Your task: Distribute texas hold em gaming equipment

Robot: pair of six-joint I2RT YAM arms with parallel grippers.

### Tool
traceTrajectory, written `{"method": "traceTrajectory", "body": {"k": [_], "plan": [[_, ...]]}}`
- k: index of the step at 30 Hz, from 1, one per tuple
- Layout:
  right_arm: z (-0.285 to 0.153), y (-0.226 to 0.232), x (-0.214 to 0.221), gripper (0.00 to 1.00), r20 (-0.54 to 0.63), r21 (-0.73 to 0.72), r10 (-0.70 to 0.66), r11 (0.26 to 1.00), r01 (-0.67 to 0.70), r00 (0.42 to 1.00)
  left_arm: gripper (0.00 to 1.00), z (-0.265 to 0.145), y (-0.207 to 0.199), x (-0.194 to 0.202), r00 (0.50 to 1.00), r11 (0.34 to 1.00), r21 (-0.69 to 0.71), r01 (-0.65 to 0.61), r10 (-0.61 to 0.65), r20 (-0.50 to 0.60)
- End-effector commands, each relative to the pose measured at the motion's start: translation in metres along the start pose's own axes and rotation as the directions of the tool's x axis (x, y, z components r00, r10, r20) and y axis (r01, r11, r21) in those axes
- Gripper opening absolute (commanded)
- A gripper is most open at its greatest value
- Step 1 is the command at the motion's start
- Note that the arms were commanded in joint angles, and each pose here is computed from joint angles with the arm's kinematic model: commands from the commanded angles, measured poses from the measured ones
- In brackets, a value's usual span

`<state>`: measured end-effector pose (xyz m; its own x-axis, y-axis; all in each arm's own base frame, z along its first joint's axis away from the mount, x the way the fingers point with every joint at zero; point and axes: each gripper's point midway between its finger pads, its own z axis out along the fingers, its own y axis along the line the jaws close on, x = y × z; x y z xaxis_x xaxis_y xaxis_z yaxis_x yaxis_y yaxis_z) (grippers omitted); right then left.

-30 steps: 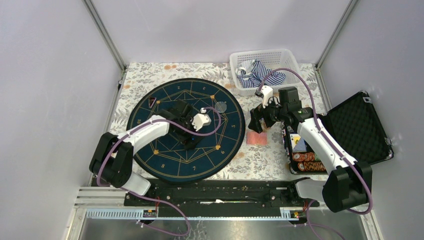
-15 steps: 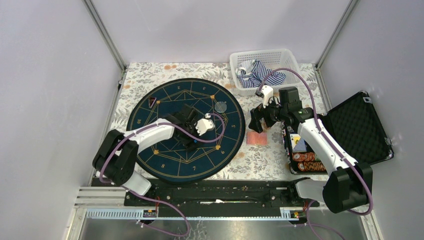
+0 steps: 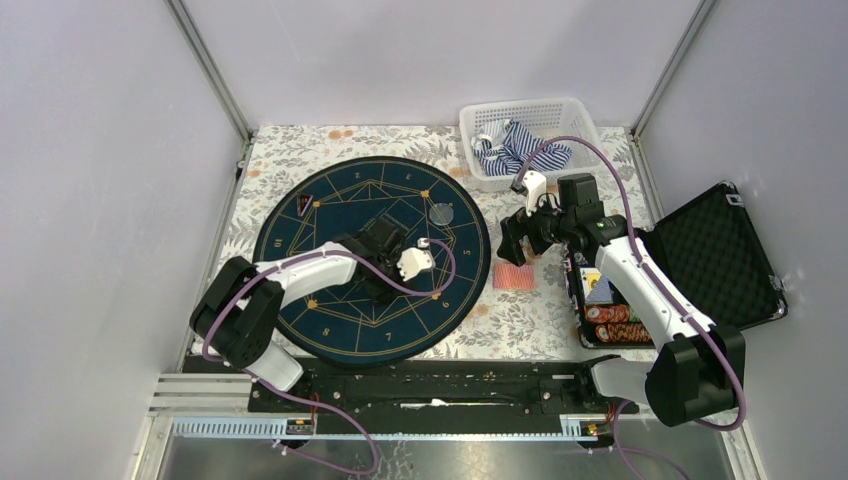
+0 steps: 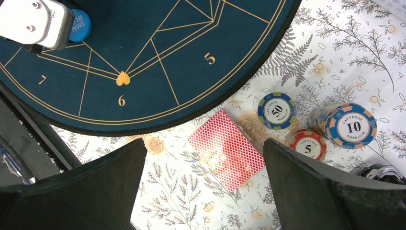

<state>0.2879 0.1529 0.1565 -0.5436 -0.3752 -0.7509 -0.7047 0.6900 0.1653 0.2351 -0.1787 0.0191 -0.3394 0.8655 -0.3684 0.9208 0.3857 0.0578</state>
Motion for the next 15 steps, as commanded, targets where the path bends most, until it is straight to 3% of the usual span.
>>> {"method": "traceTrajectory", "body": {"k": [1, 8, 15], "plan": [[-0.007, -0.004, -0.009, 1.00, 0.035, 0.027, -0.026, 0.999, 0.025, 0.999, 0.46, -0.014, 0.014, -0.026, 0.998, 0.999, -0.048, -0.006, 0.009, 0.068], [-0.007, -0.009, -0.010, 1.00, 0.030, 0.055, -0.025, 0.998, 0.023, 0.999, 0.46, -0.023, 0.001, -0.072, 0.986, 1.000, -0.006, -0.031, 0.031, 0.162], [-0.012, -0.022, -0.012, 1.00, 0.040, 0.125, -0.010, 0.992, 0.005, 0.999, 0.46, -0.009, -0.022, -0.105, 0.981, 0.996, 0.023, -0.091, 0.085, 0.177]]}}
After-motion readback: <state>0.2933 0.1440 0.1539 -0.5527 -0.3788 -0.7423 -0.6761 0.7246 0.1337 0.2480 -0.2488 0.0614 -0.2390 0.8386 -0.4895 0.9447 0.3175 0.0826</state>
